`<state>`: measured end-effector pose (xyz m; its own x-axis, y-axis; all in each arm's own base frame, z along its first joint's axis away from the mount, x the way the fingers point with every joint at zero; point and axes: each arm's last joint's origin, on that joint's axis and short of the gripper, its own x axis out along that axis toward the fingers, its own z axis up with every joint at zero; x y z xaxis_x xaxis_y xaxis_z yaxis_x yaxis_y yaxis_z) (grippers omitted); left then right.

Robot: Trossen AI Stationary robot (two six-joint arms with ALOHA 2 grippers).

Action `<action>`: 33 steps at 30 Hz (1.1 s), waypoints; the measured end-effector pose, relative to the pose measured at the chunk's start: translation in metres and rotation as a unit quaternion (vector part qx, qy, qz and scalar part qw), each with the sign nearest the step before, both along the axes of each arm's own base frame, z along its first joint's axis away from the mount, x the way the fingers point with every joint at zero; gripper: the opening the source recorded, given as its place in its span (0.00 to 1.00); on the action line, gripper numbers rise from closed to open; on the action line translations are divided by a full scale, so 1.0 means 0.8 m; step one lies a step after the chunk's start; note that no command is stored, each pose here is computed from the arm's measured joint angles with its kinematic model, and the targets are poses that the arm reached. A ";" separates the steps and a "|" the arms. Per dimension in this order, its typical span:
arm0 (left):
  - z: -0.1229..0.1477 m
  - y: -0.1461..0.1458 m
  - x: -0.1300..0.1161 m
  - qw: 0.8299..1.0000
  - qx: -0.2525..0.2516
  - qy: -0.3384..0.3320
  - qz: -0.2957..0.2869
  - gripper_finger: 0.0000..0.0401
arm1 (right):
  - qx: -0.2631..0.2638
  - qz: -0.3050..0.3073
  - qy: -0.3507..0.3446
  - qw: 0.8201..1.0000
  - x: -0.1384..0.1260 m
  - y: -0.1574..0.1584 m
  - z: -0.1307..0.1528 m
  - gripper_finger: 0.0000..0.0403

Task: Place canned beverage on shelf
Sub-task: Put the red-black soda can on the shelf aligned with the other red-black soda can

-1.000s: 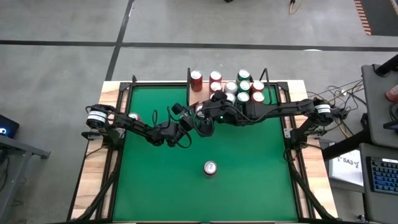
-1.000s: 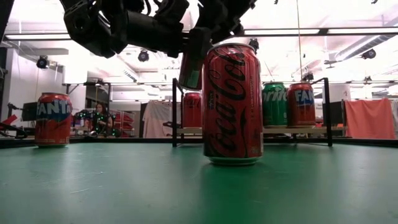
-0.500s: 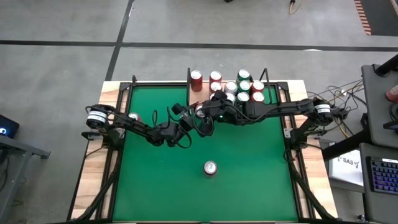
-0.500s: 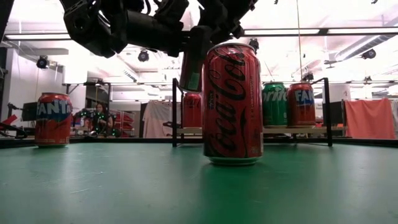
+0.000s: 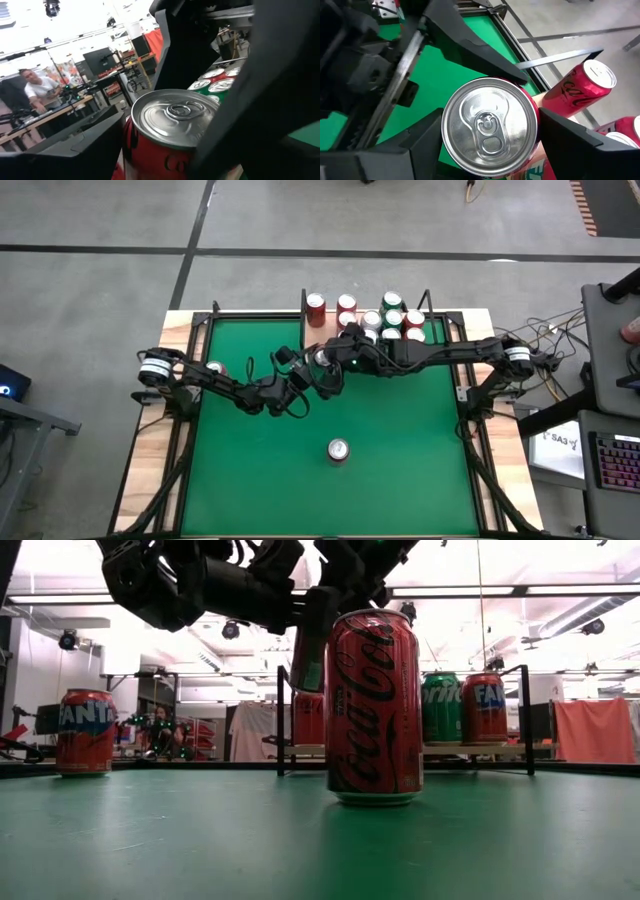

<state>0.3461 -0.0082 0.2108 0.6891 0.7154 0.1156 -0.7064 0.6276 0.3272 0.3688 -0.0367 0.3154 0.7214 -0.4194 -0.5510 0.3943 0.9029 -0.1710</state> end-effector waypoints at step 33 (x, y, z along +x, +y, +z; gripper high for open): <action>-0.006 0.001 -0.003 0.998 0.006 0.052 0.042 0.98 | 0.024 -0.023 0.010 0.999 0.005 -0.039 -0.016 0.68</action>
